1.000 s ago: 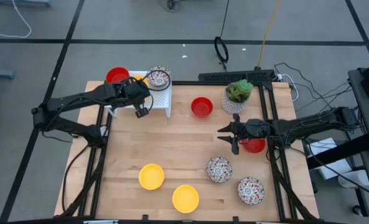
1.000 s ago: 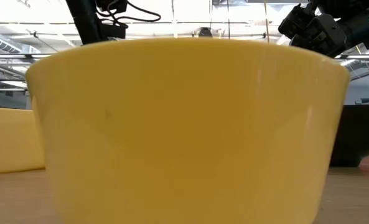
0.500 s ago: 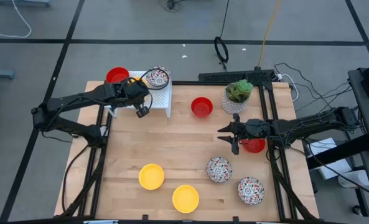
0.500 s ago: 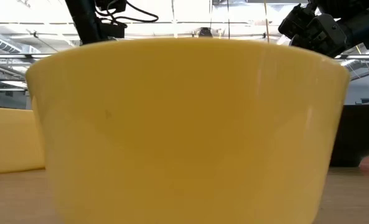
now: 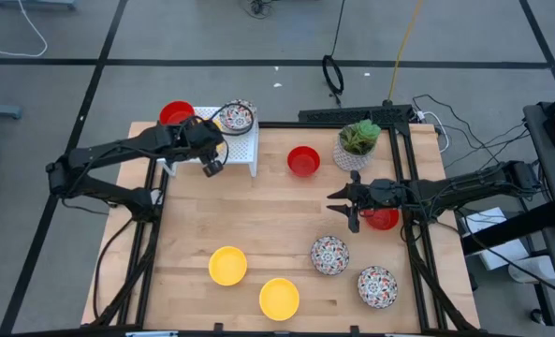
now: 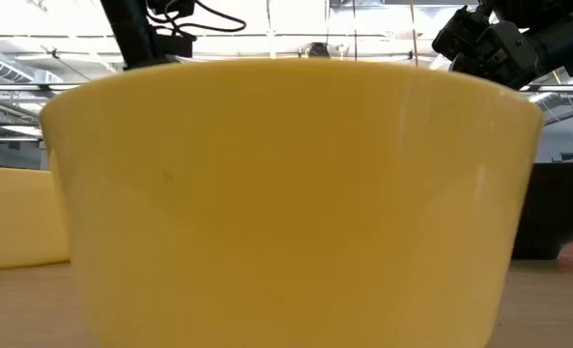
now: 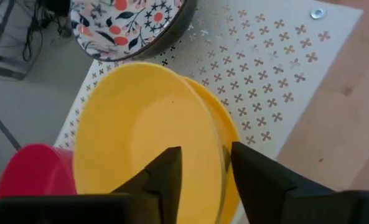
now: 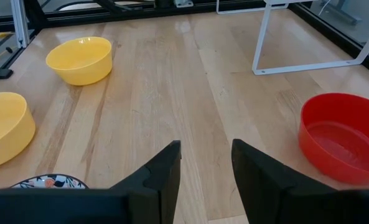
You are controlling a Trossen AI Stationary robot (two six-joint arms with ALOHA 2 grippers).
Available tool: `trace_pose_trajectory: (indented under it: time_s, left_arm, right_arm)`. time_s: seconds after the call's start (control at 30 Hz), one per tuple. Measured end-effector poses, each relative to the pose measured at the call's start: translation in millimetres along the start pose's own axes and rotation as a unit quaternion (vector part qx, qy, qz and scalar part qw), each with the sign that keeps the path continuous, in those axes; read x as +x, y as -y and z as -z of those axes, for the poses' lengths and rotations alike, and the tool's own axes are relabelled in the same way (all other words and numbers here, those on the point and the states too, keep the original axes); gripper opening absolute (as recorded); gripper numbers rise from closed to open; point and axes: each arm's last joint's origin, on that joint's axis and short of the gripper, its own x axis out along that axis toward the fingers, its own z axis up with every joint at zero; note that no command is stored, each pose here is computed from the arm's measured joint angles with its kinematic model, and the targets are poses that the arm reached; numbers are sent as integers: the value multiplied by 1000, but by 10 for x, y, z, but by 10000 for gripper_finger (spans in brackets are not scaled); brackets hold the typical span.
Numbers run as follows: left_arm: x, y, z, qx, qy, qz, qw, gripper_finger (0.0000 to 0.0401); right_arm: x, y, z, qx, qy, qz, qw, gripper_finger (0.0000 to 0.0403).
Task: Pick & Place Mini bowls
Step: Stack the top yellow bowl on the yellow bowl on the shelf, then stack the top red bowl on the red bowl on the shelf
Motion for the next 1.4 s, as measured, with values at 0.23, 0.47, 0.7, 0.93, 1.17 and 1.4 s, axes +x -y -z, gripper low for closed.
trace_pose_trajectory:
  time_s: [0.23, 0.47, 0.7, 0.93, 1.17, 1.4]
  left_arm:
    - [-286, -98, -138, -39, 50, -3, 998, 168]
    - [-425, -65, -220, -107, 88, 72, 988, 168]
    - [-449, 72, -274, -105, 99, 175, 974, 168]
    - [-512, 149, -305, -130, 117, 195, 965, 168]
    - [-594, 277, -305, -171, 111, 243, 948, 168]
    - [-852, 426, -404, -153, 199, 340, 906, 168]
  right_arm:
    - [-1, -3, -34, 11, 18, -1, 1000, 130]
    - [59, -15, -58, 11, 34, -4, 999, 130]
    - [308, -50, -73, -28, -1, 1, 1000, 130]
    - [662, 0, -167, -118, -97, 77, 985, 130]
    - [978, 212, -208, -169, -144, 110, 969, 165]
    - [1163, 568, -163, -125, -165, 160, 965, 215]
